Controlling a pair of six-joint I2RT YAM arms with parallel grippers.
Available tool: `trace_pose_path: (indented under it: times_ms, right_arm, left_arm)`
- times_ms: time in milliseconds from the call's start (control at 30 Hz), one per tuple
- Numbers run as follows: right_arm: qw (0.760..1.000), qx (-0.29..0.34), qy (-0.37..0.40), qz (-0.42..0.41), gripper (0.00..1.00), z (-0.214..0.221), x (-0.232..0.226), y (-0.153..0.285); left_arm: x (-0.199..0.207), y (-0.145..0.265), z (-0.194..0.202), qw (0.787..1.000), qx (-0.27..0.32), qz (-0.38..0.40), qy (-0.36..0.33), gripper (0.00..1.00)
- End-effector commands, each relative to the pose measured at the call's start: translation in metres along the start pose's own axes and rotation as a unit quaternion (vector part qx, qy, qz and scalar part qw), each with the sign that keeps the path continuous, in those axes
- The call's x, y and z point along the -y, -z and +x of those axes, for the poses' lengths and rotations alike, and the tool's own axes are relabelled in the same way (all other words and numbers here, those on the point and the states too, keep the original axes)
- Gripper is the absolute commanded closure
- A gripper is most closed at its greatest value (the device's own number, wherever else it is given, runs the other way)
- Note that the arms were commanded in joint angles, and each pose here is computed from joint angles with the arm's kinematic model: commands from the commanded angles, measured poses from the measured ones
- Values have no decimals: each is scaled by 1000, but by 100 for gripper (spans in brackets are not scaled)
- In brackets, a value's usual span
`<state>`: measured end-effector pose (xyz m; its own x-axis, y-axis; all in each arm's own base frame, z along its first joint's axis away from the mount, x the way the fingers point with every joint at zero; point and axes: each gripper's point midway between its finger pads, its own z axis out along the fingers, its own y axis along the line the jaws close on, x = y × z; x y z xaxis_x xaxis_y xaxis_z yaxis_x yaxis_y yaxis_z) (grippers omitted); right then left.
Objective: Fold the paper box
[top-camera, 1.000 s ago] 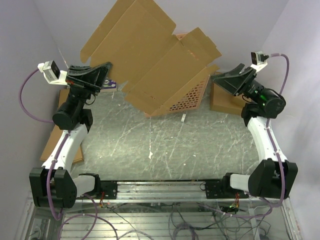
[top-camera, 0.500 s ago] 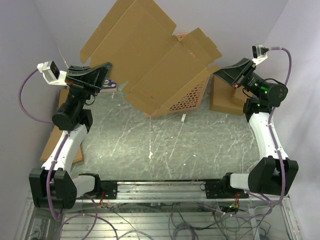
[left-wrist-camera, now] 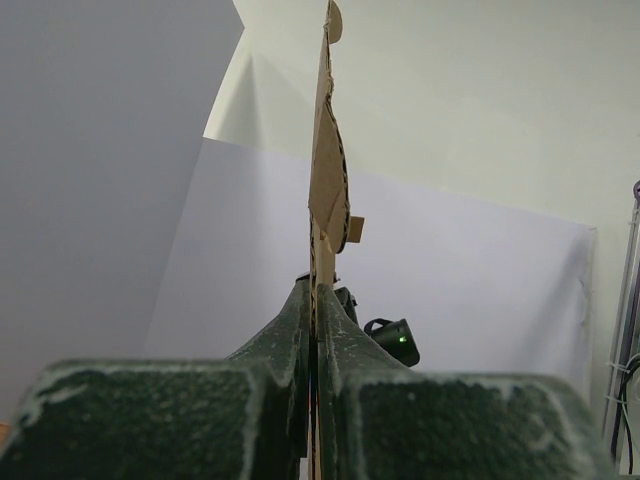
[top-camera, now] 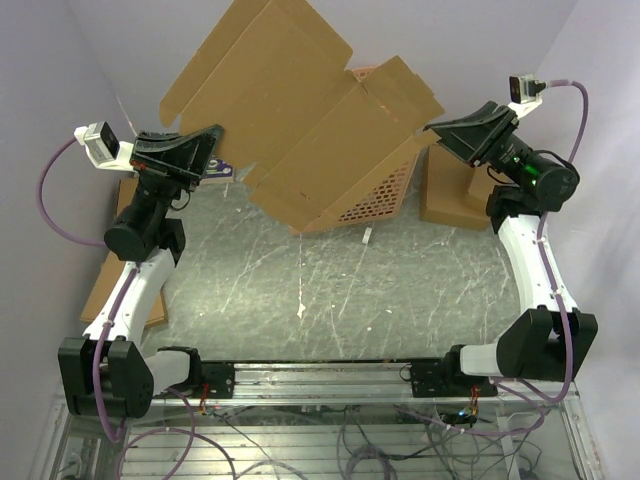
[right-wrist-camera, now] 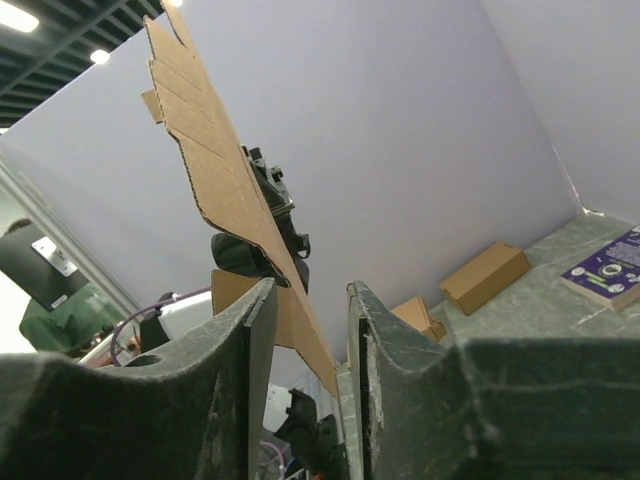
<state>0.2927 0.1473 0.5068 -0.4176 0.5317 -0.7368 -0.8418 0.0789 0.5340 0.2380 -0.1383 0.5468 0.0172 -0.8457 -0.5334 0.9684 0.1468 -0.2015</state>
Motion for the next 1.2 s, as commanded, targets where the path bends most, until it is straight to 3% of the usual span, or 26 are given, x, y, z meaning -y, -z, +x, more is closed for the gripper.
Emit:
trace_pose_path:
  times_ms: [0,133,533,1167]
  right_arm:
    - [1000,-9,19,-15,65,7,-13,-5]
    - [999,-17,22,-20,59,14,-19,-4]
    - [999,-29,20,-17,55,26,-25,0]
    - [999,-39,8,-5,56,37,-19,-2]
  left_arm:
    - [59,1,-17,991,30,110,-63,93]
    - [57,2,-16,992,30,108,-64,93]
    - [54,1,-14,992,26,107,-65,93]
    - [50,1,-12,992,24,105,-62,93]
